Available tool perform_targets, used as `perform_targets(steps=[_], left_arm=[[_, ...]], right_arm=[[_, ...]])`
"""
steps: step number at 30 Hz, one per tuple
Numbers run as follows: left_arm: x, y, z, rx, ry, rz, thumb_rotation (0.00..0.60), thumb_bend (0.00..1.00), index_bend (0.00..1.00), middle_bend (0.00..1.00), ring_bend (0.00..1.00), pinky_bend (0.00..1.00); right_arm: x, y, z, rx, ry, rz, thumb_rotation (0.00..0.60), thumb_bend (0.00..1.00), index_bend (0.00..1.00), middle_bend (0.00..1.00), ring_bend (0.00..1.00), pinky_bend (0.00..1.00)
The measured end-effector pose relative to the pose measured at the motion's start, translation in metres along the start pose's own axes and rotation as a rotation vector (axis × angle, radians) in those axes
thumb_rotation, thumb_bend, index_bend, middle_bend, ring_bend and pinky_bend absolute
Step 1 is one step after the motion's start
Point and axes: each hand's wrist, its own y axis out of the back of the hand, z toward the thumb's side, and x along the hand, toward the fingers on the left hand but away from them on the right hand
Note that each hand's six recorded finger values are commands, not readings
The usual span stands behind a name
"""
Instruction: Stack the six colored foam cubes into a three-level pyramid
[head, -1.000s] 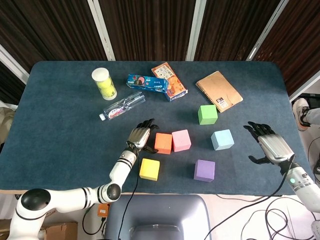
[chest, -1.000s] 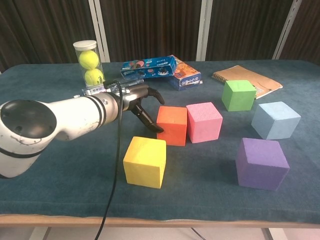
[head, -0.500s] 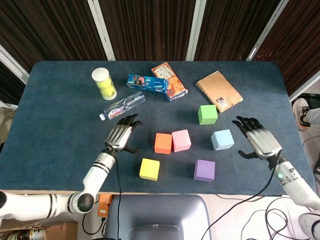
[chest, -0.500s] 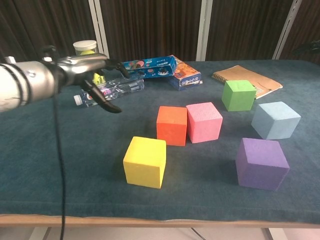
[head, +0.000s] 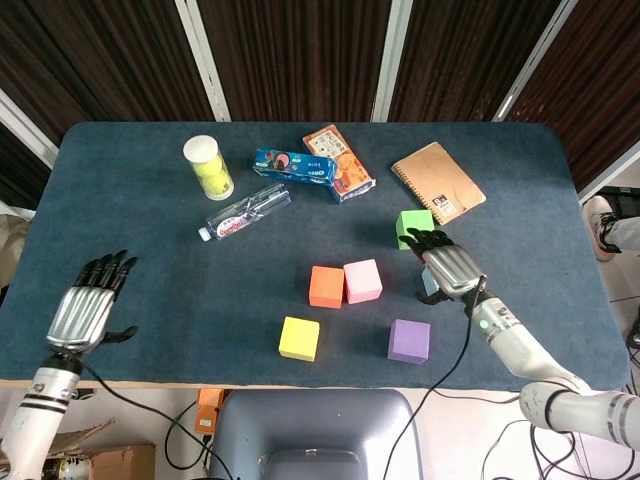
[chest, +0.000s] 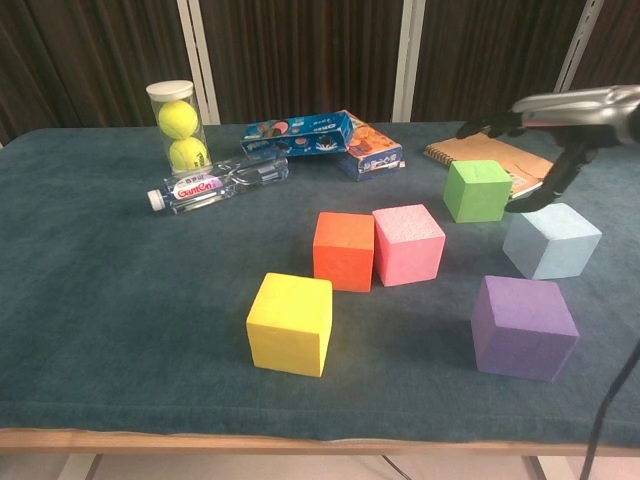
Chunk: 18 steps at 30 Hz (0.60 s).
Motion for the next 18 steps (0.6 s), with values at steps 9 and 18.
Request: perform_targets(steps=[9,18], left_arm=[[-0.035,0.000,-0.058,0.017,0.086,0.044,0.578,0.09,0.08,0.00,0.00,0.11],[-0.048,-0.004,-0.082,-0.001,0.112,0.044,0.577,0.09,0.08,0.00,0.00,0.11]], right_arm=[[-0.048,-0.020,0.067,-0.033,0.017,0.054,0.600,0.19,0.03,0.00,0.00,0.00],[-0.068,-0.033,0.097,-0.072,-0.024,0.114,0.600,0.19,0.04,0.00,0.00,0.00]])
